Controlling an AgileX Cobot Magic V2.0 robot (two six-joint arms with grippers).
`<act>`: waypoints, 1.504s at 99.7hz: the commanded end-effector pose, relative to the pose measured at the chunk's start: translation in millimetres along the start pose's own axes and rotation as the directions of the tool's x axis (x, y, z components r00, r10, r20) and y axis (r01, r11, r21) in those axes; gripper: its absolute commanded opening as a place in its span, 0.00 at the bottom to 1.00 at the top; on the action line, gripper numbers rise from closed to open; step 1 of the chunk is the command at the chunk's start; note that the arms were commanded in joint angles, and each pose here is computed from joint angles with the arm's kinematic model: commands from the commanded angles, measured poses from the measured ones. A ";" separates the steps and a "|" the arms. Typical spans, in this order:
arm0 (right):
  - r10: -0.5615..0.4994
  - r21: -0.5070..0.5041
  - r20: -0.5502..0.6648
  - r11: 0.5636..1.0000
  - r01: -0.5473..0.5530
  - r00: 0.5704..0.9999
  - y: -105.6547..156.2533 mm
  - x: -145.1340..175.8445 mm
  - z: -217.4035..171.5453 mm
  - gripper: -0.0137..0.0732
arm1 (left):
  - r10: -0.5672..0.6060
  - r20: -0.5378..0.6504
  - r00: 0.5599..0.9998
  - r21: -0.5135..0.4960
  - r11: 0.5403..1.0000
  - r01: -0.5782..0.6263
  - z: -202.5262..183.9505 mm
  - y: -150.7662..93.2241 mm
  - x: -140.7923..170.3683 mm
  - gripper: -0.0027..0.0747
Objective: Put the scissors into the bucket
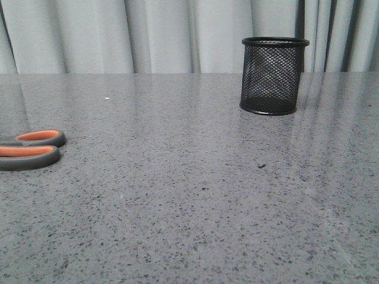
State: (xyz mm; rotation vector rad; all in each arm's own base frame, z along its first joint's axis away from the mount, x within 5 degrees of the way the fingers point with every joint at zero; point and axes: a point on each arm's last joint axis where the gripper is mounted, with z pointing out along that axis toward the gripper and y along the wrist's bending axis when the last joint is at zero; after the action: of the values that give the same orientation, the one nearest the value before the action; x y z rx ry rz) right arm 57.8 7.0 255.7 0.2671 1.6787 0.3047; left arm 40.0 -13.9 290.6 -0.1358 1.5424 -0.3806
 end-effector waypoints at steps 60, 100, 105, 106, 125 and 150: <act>-0.225 -0.073 -0.431 0.974 0.215 0.874 43.7 -101.5 57.8 0.08 | 0.252 -0.524 0.814 0.069 0.965 -0.253 73.4 -18.9 -68.4 0.01; -0.213 -0.099 -0.443 0.977 0.188 0.871 46.7 -99.8 57.5 0.61 | 0.276 -0.598 0.753 0.130 0.960 -0.249 72.0 -20.4 -60.1 0.53; -0.212 -0.100 -0.443 0.977 0.187 0.871 46.7 -99.8 57.5 0.61 | 0.295 -0.602 0.742 0.148 0.954 -0.260 71.3 -20.9 -59.6 0.53; -0.212 -0.100 -0.443 0.977 0.187 0.871 46.7 -99.8 57.5 0.61 | 0.296 -0.603 0.740 0.150 0.954 -0.259 71.9 -21.0 -59.4 0.53; -0.227 -0.124 -0.439 0.974 0.191 0.869 49.8 -99.2 57.5 0.61 | 0.353 -0.635 0.687 0.225 0.935 -0.273 83.9 -26.1 -70.0 0.53; -0.244 -0.157 -0.452 0.969 0.193 0.858 53.4 -96.7 57.1 0.61 | 0.519 -0.703 0.487 0.412 0.855 -0.316 116.0 -26.5 -80.9 0.53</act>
State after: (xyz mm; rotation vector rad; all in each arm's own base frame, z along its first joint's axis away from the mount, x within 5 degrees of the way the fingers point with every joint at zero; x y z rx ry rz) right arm 122.7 24.9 343.8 -0.0804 2.2193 0.2999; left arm 140.6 -27.6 365.8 0.6362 2.3778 -0.2087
